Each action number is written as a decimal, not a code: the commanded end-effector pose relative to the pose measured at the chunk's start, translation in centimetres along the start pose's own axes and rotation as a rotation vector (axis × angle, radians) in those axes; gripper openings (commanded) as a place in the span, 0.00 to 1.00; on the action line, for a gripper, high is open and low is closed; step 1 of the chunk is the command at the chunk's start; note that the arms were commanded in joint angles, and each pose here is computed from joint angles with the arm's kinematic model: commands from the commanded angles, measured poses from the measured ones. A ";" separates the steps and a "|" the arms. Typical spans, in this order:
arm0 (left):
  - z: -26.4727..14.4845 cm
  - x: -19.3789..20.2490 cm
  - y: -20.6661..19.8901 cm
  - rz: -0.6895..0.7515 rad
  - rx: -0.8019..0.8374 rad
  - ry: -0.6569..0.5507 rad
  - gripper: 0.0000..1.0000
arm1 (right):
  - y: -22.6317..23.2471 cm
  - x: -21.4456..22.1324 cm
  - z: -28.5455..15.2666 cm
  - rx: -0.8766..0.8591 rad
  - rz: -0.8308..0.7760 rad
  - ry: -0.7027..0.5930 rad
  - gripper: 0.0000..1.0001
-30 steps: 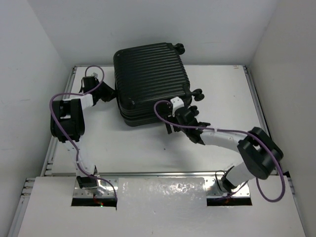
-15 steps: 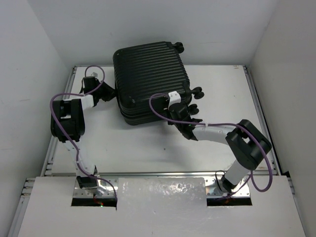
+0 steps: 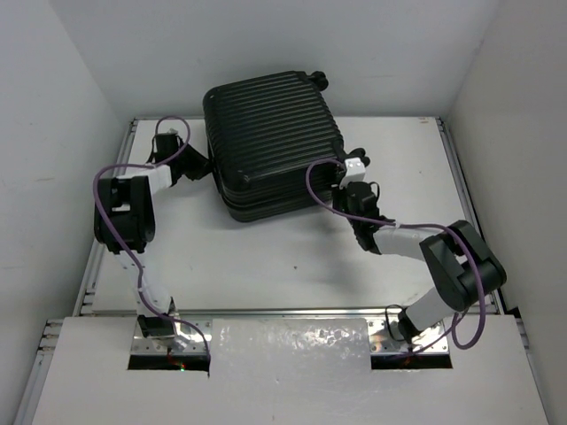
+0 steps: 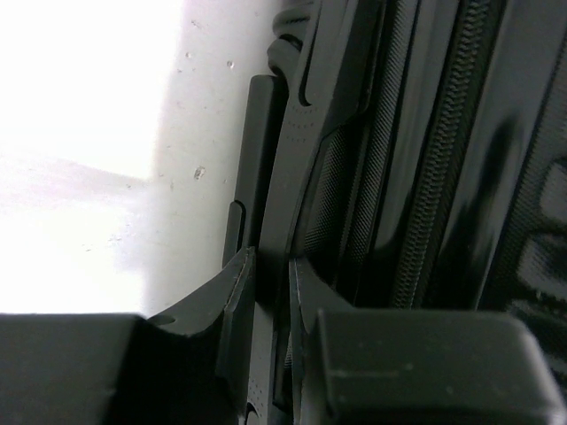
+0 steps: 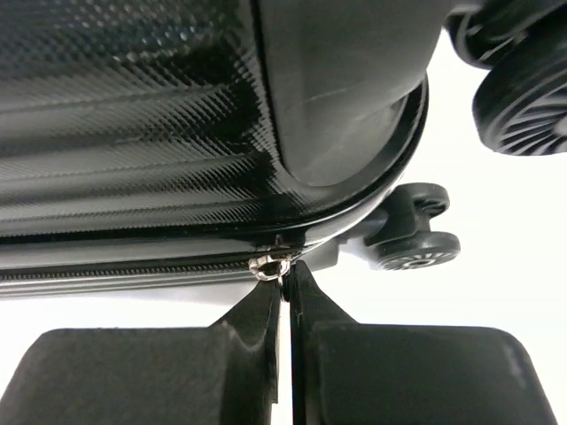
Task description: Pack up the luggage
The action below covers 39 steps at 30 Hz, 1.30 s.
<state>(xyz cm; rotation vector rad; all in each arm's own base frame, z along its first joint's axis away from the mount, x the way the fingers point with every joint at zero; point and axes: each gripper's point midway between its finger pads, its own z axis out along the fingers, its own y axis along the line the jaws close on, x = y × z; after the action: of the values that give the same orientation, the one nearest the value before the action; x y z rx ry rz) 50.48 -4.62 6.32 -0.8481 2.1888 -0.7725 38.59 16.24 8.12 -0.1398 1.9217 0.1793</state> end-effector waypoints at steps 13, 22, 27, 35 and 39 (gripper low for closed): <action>5.3 -5.7 1.5 -0.099 -0.233 -0.118 0.00 | -8.6 -11.3 2.1 -0.160 0.136 -0.540 0.00; 7.0 -7.6 0.6 -0.069 -0.240 -0.132 0.00 | -10.7 -11.8 8.6 -0.330 0.233 -0.486 0.00; 7.1 -8.2 -0.1 -0.033 -0.228 -0.132 0.00 | -10.2 -13.1 12.7 -0.429 0.182 -0.460 0.00; 7.8 -10.0 -3.3 0.092 -0.174 -0.089 0.00 | -3.6 -13.1 14.7 -0.682 0.113 -0.344 0.00; 7.6 -11.1 -5.2 0.111 -0.155 -0.075 0.00 | -1.9 -13.0 14.4 -0.674 0.110 -0.327 0.03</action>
<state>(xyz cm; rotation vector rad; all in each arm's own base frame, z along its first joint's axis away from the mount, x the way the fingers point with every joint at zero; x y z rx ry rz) 61.22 -3.54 7.13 -0.8010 2.3550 -0.5694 57.73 14.72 12.28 -0.3331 1.5280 0.8574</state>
